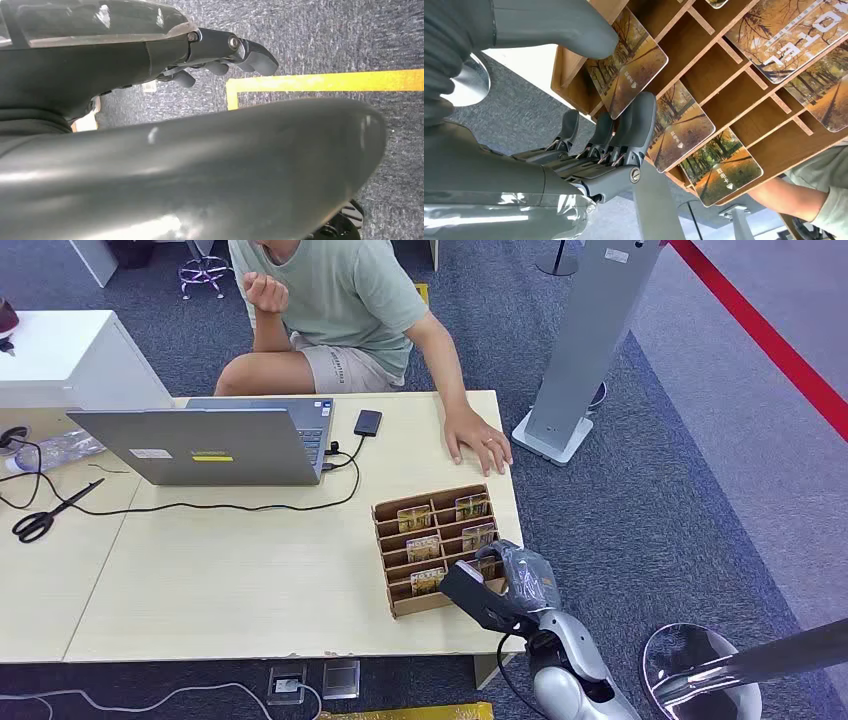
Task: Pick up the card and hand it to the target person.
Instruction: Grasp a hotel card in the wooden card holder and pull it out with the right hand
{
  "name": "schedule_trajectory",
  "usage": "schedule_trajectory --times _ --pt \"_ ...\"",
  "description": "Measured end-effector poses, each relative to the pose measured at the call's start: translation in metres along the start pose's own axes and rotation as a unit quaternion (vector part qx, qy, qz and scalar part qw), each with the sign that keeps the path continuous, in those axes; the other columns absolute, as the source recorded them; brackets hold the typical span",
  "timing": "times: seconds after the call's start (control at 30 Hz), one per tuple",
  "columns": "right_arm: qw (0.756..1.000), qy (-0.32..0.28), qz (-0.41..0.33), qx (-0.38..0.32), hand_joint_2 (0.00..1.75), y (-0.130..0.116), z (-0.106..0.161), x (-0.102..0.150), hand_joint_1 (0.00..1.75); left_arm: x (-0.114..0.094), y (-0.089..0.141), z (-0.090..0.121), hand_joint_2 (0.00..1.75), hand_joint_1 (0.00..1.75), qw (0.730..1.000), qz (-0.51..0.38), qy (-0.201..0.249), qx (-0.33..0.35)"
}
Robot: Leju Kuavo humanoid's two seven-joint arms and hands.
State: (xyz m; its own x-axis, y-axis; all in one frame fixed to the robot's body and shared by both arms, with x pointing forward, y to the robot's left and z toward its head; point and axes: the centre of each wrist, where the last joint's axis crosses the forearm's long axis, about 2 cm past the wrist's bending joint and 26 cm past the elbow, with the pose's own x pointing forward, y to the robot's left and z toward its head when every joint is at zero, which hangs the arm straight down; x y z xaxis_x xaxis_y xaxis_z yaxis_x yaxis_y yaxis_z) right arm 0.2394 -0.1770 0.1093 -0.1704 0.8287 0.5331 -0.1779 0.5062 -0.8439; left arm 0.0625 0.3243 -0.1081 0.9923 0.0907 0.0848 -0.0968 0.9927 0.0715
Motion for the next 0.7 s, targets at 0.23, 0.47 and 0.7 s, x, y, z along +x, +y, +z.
schedule_trajectory --times 0.23,0.47,0.7 --pt "1.0 0.004 0.016 -0.003 1.75 0.0013 0.0004 0.0013 0.86 0.0 -0.0003 0.0 0.0 0.0 1.0 0.0 0.001 0.0" --pt "1.0 0.003 0.018 -0.002 1.75 0.002 0.0005 0.0021 0.93 -0.0001 -0.0007 0.0 0.0 0.0 1.0 0.0 0.002 -0.001" --pt "1.0 0.001 0.017 -0.001 1.75 0.0018 -0.0004 0.0019 1.06 -0.0001 -0.0016 0.0 0.0 0.0 1.0 0.0 0.002 -0.001"
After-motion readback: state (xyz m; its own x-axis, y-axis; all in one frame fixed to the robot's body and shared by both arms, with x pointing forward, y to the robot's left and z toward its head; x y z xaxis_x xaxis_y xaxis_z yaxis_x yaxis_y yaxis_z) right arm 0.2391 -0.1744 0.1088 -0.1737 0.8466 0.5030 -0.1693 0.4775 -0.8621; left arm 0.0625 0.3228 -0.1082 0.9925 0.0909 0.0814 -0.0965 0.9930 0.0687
